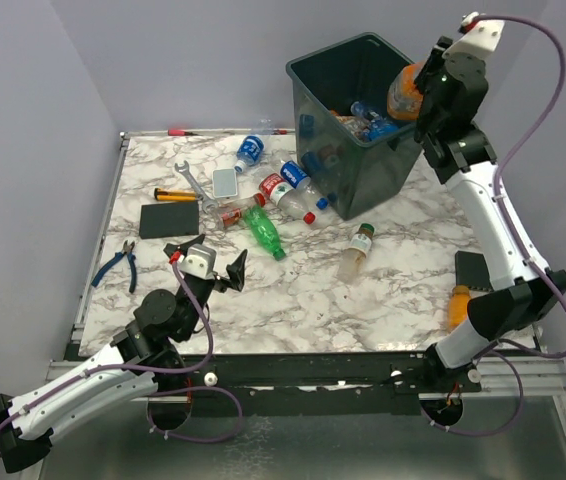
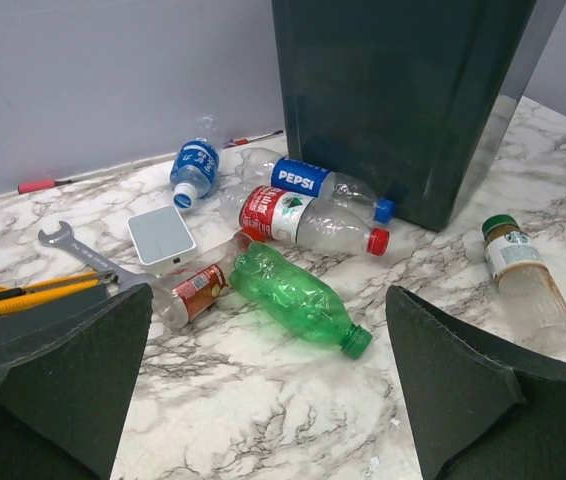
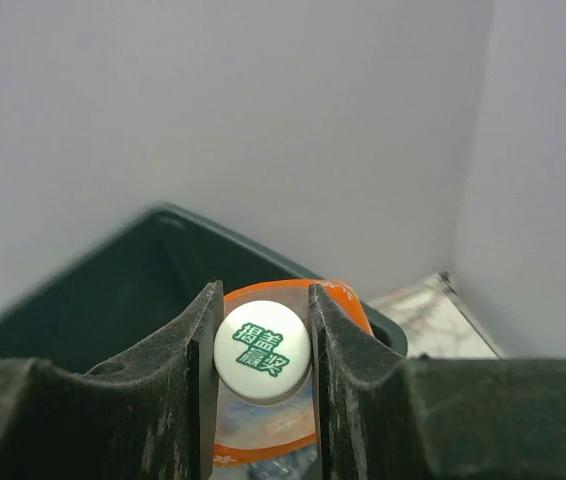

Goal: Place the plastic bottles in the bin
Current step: Place the plastic bottle in the trash bin.

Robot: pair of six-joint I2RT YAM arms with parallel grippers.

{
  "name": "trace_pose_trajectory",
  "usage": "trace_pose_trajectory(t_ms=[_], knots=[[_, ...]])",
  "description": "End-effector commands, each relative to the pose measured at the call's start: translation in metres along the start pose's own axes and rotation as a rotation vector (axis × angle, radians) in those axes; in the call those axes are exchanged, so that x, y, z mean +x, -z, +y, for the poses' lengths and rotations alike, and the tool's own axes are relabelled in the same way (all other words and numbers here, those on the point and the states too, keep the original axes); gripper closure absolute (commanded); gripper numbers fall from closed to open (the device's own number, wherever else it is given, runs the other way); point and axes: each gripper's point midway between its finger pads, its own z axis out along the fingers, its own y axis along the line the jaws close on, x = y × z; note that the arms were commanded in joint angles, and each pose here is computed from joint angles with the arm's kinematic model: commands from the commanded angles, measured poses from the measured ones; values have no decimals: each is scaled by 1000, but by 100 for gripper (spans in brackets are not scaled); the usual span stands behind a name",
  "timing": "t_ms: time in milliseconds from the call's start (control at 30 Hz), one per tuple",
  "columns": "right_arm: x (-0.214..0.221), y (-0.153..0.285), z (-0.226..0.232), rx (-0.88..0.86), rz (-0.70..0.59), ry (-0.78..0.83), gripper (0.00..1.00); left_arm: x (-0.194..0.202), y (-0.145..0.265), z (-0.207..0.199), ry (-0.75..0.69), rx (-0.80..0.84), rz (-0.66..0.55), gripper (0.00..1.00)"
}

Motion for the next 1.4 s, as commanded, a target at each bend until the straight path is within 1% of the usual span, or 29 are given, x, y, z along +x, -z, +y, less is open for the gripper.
trace_pose_trajectory(t_ms=[0,100,267,367,500,567,667,800,900,1000,1100,1167,1267,1367], knots=[[69,-13,-20,121,121,149,100,-9,0,-3,13,19,-11,1],[101,-17,-17,100,200,160,100,-9,0,-4,11,22,-9,1],[165,-16,-5,39,391,153,100,-7,-1,-6,5,32,-5,1],[190,-15,12,-53,491,89,100,-7,-1,-6,4,33,-3,1],[208,-8,36,-156,592,-4,100,-5,-1,-7,0,37,2,1],[203,-6,43,-175,580,-67,100,-6,-1,-7,1,38,-1,1],[177,5,60,-290,523,-174,100,-6,-1,-7,0,36,1,1],[155,15,82,-400,520,-254,100,-6,-1,-7,-1,38,-1,1],[138,11,75,-366,468,-255,100,-6,-2,-8,-1,44,-2,1],[126,1,57,-284,404,-171,100,-6,-1,-8,-1,41,-1,1],[133,-15,29,-138,389,-36,100,-5,-2,-8,-2,40,2,1],[145,-22,20,-96,394,46,100,-4,-2,-8,-4,42,4,1],[174,-26,19,-98,449,96,100,-3,-2,-9,-10,42,9,1],[207,-19,37,-176,546,48,100,-2,-2,-8,-12,38,11,1]])
